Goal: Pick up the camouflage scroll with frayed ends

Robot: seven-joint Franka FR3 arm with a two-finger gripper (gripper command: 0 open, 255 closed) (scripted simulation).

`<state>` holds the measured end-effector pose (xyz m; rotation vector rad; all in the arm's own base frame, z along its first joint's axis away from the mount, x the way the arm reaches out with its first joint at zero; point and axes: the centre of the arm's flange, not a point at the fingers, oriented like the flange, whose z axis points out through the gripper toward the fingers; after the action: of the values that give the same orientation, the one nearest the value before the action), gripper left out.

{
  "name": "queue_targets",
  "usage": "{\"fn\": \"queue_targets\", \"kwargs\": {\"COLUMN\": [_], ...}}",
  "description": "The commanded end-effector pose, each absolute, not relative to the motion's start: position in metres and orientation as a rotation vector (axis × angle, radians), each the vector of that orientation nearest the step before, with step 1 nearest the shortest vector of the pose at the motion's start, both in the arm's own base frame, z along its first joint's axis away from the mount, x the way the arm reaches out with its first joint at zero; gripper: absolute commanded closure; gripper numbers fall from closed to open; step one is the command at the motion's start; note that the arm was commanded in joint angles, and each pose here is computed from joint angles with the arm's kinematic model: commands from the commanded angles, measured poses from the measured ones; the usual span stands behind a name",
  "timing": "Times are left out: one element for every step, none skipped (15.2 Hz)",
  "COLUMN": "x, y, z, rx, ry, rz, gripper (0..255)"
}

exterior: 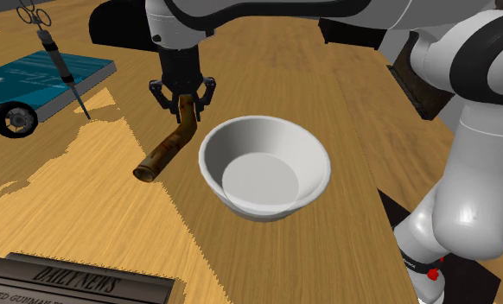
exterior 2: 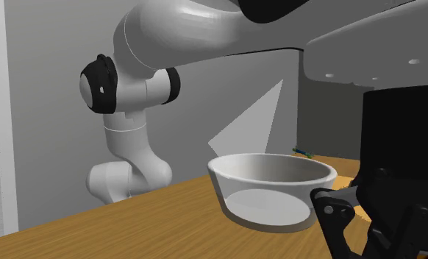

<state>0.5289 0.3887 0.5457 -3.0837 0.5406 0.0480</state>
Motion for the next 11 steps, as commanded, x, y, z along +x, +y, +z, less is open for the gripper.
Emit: {"fn": "queue_targets", "kwargs": {"x": [0.529, 0.529, 0.529, 0.529, 0.528, 0.528, 0.528, 0.528, 0.528, 0.528, 0.528], "y": [0.389, 0.389, 0.389, 0.389, 0.389, 0.389, 0.389, 0.389, 0.389, 0.389, 0.389], "z": [0.545, 0.545, 0.545, 0.545, 0.545, 0.550, 0.555, 0.561, 0.566, 0.571, 0.577], "rx": [-3.084, -3.084, -3.084, -3.084, -3.084, -3.084, -3.084, -3.084, -3.084, -3.084, -3.084], "ry": [0.540, 0.540, 0.540, 0.540, 0.540, 0.540, 0.540, 0.540, 0.540, 0.540, 0.540], "rz": [0.050, 0.050, 0.050, 0.050, 0.050, 0.050, 0.050, 0.050, 0.050, 0.050, 0.050], "gripper": [255, 255, 255, 255, 255, 255, 255, 255, 255, 255, 255]}}
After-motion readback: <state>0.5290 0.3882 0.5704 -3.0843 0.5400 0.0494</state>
